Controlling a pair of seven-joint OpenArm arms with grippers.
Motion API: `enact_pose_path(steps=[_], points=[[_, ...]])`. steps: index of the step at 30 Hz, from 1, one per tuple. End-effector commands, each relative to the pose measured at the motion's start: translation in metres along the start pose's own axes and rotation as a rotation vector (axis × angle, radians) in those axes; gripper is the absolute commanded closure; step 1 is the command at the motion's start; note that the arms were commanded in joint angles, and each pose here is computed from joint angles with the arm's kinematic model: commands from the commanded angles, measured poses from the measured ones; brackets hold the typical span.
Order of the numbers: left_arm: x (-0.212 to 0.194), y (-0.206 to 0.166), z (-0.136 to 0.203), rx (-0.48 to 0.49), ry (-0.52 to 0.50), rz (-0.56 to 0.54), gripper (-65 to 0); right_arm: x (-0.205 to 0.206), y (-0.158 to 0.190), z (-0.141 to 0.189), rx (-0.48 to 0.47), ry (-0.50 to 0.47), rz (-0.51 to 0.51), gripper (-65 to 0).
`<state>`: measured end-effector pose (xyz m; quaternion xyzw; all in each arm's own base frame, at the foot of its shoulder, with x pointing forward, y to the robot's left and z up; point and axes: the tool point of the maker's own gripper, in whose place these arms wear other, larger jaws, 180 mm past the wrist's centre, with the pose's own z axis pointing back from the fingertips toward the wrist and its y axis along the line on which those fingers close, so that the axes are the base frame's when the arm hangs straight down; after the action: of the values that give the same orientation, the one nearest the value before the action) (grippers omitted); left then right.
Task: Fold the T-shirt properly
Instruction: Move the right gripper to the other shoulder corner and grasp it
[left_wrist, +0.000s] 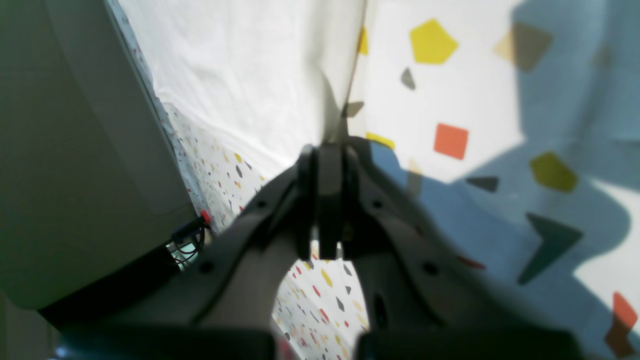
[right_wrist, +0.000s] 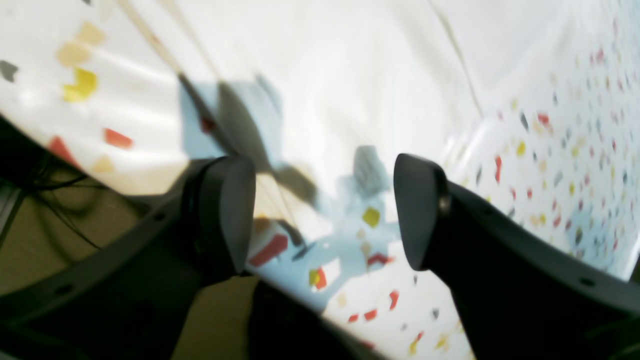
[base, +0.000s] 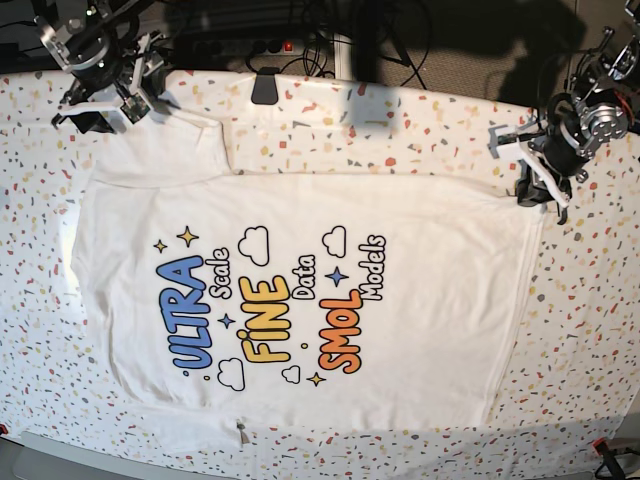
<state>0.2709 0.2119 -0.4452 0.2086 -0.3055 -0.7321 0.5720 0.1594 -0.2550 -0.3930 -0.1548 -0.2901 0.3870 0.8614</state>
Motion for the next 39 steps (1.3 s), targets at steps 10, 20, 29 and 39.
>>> enact_pose_path(steps=[10,20,29,39], points=[[0.001,-0.002,0.000,-0.006,-0.003,-0.001,0.0,-0.006,-0.021,0.002,-0.094,0.037,0.179,-32.9],[0.001,-0.001,0.000,-0.006,-0.003,-0.001,0.0,-0.013,-0.016,-0.010,-0.070,0.012,0.165,-27.5],[0.001,-0.001,0.000,-0.006,-0.003,0.000,0.0,-0.024,0.002,-0.022,-0.013,0.022,0.165,-17.7],[0.001,-0.001,0.000,-0.003,-0.003,0.000,0.0,-0.010,0.003,-0.018,-0.022,0.027,0.193,0.0]])
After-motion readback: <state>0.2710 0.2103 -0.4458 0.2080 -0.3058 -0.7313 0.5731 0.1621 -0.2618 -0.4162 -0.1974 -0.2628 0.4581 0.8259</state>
